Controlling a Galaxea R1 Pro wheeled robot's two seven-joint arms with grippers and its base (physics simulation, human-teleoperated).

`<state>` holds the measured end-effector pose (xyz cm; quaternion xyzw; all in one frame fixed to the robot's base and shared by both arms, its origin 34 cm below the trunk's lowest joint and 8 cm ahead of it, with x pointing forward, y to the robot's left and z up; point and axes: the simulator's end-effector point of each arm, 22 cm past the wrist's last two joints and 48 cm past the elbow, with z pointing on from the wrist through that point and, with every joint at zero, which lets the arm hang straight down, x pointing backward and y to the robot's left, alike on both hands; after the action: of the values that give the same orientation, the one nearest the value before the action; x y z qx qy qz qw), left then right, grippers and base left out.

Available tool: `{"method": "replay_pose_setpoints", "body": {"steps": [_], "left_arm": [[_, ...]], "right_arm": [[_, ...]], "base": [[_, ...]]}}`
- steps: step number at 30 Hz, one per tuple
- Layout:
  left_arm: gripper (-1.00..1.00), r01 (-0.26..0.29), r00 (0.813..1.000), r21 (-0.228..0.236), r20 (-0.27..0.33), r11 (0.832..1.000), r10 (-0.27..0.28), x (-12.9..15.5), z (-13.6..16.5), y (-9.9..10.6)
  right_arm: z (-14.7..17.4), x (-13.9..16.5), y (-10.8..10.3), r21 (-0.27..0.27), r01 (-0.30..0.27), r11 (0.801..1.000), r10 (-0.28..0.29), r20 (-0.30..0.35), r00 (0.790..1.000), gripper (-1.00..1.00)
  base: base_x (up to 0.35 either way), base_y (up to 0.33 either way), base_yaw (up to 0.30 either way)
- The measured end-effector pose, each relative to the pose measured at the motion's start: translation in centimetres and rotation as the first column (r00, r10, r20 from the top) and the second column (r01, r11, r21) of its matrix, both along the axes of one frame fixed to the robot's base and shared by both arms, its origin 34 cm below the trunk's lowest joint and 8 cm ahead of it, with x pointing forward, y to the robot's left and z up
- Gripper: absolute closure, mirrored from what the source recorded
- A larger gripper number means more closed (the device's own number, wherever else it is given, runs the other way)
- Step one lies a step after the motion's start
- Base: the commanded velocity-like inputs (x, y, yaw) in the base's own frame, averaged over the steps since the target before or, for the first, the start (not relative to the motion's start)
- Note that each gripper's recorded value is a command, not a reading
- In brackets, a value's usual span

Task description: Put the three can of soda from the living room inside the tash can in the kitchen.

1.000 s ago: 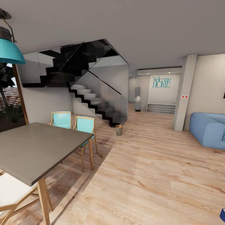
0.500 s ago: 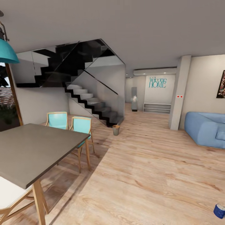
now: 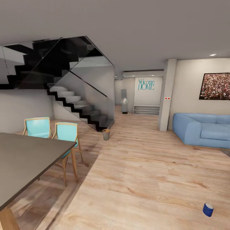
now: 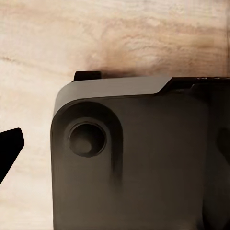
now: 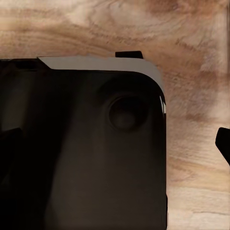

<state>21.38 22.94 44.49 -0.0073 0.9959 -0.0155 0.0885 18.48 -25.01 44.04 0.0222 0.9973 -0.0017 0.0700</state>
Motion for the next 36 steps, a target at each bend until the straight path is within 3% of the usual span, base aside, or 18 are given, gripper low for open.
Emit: {"method": "replay_pose_setpoints", "body": {"steps": [28,36], "left_arm": [[-1.00,-0.031,0.999,-0.004,-0.010,1.000,0.031,0.0,0.0,-0.1],[-1.00,-0.027,1.000,-0.036,-0.010,0.999,0.026,0.0,0.1,-2.6]], "right_arm": [[0.0,0.0,0.0,0.000,0.001,1.000,-0.001,0.001,1.000,-1.00],[0.0,0.0,0.0,0.000,-0.001,1.000,0.001,0.002,1.000,-1.00]], "base": [[0.336,0.079,-0.026],[0.336,0.031,0.000]]}}
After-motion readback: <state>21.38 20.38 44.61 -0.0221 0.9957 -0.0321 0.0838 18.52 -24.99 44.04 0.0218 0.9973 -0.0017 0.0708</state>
